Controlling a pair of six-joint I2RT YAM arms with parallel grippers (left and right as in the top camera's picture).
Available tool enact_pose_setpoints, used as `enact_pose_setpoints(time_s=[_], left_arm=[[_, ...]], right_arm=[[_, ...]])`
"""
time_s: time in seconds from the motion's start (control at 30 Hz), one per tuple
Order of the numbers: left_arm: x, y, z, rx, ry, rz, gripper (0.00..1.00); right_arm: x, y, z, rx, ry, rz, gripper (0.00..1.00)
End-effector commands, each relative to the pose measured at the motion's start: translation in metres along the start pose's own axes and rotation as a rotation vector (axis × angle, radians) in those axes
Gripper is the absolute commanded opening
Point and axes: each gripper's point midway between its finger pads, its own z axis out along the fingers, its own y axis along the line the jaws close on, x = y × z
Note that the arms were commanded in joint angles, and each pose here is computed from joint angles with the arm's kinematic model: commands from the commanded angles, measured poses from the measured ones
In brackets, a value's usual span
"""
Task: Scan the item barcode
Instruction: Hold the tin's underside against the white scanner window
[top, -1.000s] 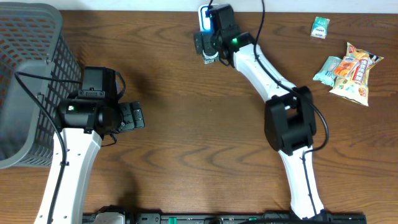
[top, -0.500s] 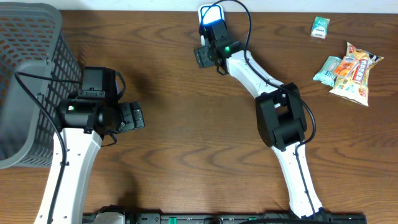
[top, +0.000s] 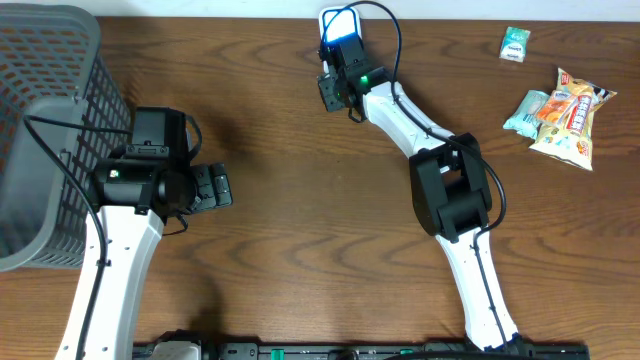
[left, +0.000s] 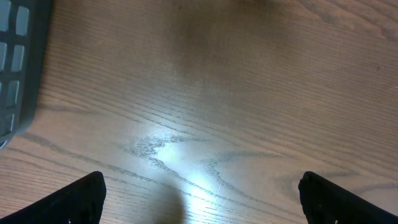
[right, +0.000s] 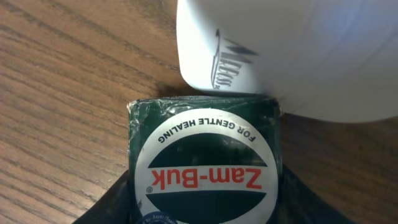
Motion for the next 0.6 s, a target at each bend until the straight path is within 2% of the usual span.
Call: enact_pose_setpoints(time_s=[0.0,0.1,0.4,0.57], left_arm=[[0.002,0.001,0.002,-0.008,0.008,-0.005,0.98],[0.002,0.001,0.002,-0.008,0.008,-0.005,0.98],[0.002,0.001,0.002,-0.008,0.008,-0.005,0.98],[0.002,0.001,0.002,-0.008,0.008,-0.005,0.97]], right_arm=[[-0.004,0.007,-0.004,-0.001,-0.006,-0.02,0.41],[-0.027,0.008,-0.028,-0.005,-0.063,-0.018,0.38],[-0.094,0.008,-0.112,-0.014,-0.25,-0.01,0.39],[-0.136,-0.002,-0.136,0.012,-0.421,0.01,0.38]])
